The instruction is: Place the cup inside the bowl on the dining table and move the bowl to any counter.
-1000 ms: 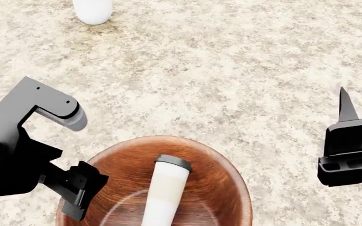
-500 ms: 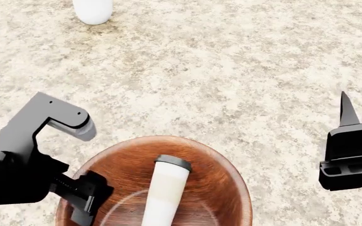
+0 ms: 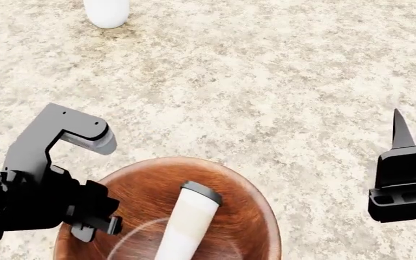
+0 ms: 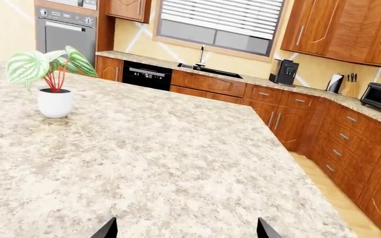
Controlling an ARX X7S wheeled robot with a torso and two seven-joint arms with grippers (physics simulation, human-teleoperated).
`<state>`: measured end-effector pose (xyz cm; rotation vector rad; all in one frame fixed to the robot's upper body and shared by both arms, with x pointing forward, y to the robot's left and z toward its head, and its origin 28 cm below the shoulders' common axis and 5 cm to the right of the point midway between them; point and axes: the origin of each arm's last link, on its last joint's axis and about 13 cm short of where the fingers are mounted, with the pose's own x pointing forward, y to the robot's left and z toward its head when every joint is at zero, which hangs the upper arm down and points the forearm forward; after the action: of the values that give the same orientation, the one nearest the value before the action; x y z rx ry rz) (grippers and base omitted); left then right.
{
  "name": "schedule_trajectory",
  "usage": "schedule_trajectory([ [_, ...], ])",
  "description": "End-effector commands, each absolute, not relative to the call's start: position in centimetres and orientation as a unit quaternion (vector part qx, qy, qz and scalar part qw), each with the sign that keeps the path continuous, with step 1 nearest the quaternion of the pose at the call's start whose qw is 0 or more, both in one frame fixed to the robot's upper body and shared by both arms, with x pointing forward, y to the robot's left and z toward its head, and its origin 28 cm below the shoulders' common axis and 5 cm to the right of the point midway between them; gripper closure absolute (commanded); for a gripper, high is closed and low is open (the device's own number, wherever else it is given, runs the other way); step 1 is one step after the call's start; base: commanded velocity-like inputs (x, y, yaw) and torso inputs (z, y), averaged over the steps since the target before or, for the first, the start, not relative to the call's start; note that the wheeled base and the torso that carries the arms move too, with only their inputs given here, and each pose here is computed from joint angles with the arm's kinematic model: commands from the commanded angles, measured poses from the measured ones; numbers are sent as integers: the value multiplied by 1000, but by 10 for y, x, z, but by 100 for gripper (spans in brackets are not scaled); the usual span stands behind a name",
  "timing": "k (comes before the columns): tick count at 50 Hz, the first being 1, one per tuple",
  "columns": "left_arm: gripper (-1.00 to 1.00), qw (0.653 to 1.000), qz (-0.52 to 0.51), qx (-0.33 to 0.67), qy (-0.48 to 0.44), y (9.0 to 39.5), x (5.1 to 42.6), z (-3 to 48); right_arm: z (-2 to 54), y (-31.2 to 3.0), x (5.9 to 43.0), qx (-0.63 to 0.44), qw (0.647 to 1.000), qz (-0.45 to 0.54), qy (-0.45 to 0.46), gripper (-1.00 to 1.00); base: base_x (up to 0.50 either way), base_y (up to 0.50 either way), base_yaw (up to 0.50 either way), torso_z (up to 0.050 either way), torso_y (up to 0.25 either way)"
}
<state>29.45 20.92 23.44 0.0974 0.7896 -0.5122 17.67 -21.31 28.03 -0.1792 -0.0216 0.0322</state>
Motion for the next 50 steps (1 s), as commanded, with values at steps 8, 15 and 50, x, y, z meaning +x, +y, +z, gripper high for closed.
schedule_trajectory([
  [8, 100, 909, -215, -2, 356, 210, 307, 246, 277, -214, 173, -92, 996, 12, -9, -100, 0, 0, 0, 0, 1],
  [15, 100, 916, -200, -7, 347, 215, 309, 254, 277, -214, 175, -92, 996, 14, -6, -100, 0, 0, 0, 0, 0],
  [50, 100, 931, -162, -11, 326, 246, 291, 289, 285, -221, 162, -76, 996, 29, -45, -100, -260, -3, 0, 0, 1],
])
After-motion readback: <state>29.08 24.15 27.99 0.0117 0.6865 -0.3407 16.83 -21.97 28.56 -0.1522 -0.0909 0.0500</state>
